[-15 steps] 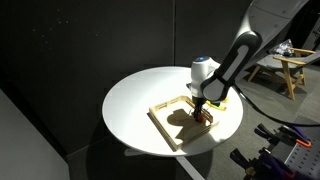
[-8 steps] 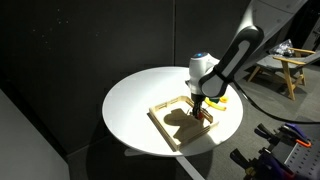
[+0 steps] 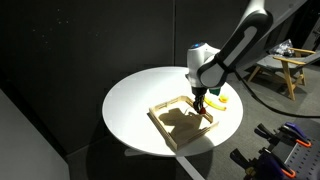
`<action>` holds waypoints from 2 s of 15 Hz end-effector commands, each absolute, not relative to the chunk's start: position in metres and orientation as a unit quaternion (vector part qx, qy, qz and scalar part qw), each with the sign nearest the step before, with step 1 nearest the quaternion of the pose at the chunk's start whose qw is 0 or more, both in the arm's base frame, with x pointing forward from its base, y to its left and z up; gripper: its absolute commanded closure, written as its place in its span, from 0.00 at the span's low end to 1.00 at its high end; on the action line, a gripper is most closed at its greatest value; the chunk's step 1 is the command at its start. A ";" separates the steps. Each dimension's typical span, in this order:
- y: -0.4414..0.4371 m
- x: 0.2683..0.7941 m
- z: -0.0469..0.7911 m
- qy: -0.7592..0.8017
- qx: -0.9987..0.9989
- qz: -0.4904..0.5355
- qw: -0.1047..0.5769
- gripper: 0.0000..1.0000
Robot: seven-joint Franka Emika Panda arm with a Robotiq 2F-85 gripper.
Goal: Put the strawberry on the table.
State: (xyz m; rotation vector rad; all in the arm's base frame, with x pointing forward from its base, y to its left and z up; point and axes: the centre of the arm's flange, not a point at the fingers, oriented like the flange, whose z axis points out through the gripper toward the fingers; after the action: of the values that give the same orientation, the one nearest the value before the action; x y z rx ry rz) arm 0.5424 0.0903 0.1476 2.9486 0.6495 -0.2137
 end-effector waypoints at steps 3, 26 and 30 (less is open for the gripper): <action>0.081 0.534 0.194 0.193 0.976 -0.071 0.071 0.77; -0.064 0.553 0.211 -0.028 0.998 -0.042 0.026 0.77; -0.064 0.555 0.184 -0.030 0.998 -0.045 0.026 0.77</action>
State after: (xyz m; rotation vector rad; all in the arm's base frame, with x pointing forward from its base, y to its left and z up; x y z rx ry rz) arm 0.5452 -0.0631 0.2004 3.0801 -0.0508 -0.1487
